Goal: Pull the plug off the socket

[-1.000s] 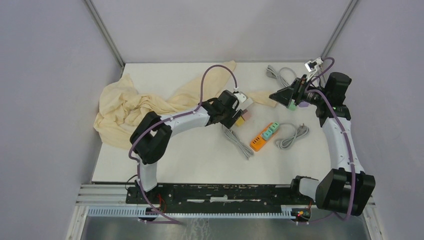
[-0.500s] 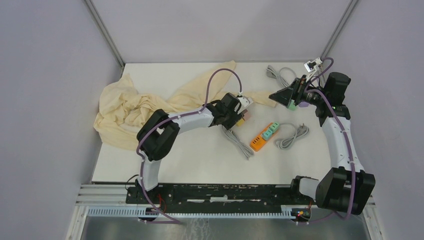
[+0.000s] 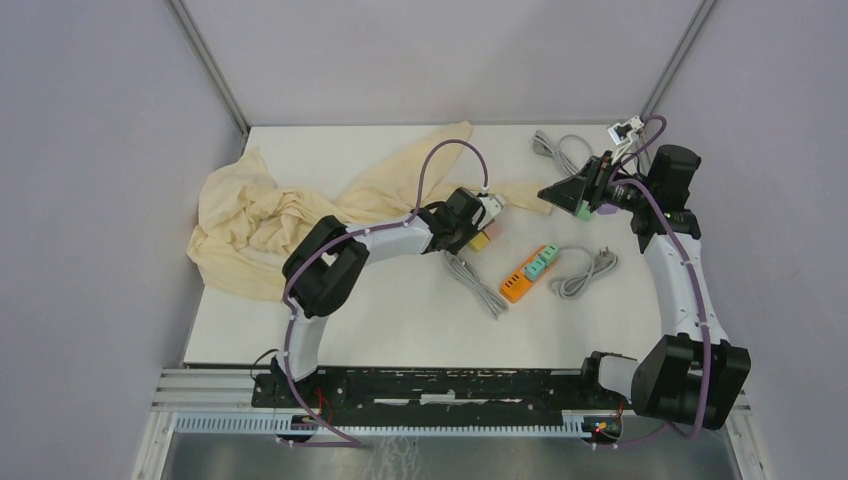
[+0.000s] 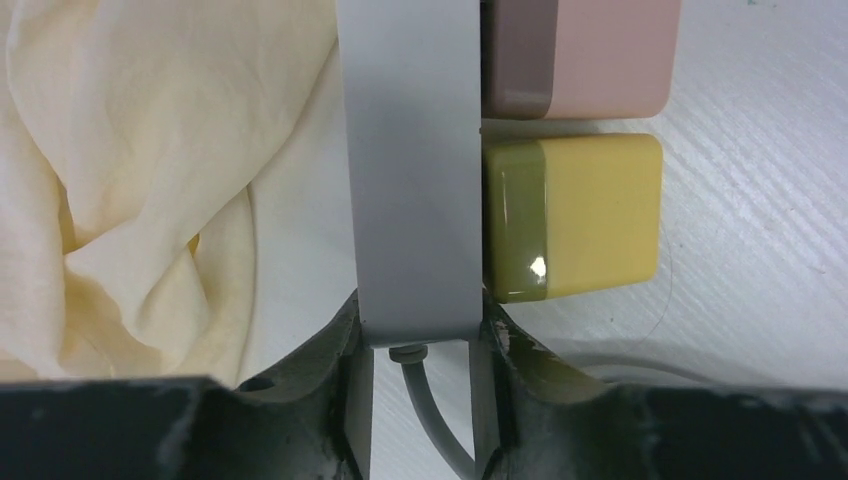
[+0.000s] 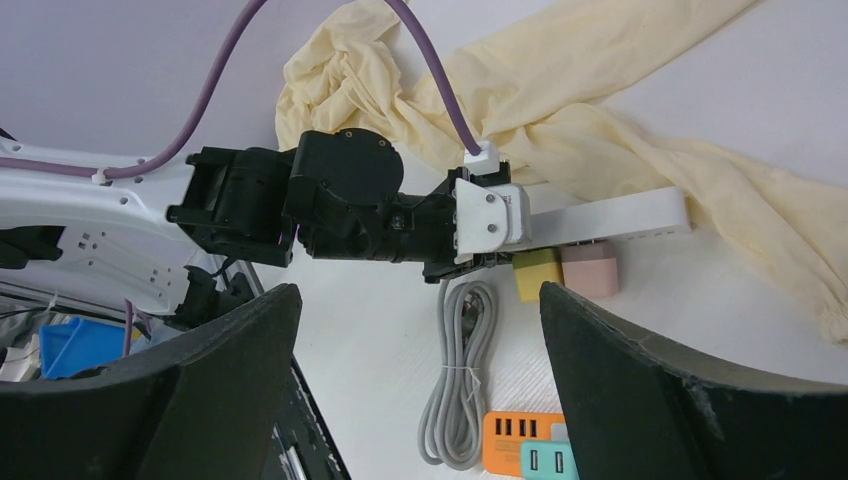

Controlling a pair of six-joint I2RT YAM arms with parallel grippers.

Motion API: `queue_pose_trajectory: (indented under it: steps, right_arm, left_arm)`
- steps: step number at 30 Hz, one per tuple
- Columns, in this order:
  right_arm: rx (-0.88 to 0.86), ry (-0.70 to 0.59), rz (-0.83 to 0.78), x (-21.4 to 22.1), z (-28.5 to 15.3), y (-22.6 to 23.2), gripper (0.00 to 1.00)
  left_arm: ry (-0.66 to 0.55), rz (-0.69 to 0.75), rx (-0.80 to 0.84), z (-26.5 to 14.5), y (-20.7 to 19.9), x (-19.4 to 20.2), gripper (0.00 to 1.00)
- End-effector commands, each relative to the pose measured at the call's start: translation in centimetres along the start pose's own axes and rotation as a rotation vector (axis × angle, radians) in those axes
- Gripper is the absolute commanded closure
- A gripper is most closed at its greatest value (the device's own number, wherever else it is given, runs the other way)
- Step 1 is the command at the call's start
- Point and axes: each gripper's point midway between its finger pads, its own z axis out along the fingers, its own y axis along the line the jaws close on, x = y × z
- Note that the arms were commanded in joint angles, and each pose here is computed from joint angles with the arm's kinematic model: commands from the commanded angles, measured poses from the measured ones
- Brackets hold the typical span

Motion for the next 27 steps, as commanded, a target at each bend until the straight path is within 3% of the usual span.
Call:
queue_pose_trajectory:
  steps: [1, 4, 15, 27]
  right_arm:
    - [-0.017, -0.019, -0.071, -1.4, 0.1, 0.7, 0.05]
    - [-0.018, -0.016, -0.069, -1.3, 0.2, 0.6, 0.05]
    - [-0.082, 0.049, -0.098, 0.4, 1.4, 1.7, 0.06]
    - [-0.198, 0.219, -0.327, 5.9, 4.6, 4.3, 0.07]
  left_arm:
    - [-0.097, 0.027, -0.025, -1.4, 0.9, -3.3, 0.78]
    - [-0.109, 0.009, -0.026, -2.2, 1.1, -3.5, 0.96]
    - [-0.188, -0.196, 0.075, -8.0, 0.2, -2.7, 0.97]
    - [-0.317, -0.628, 0.535, -15.7, -2.6, 1.8, 0.97]
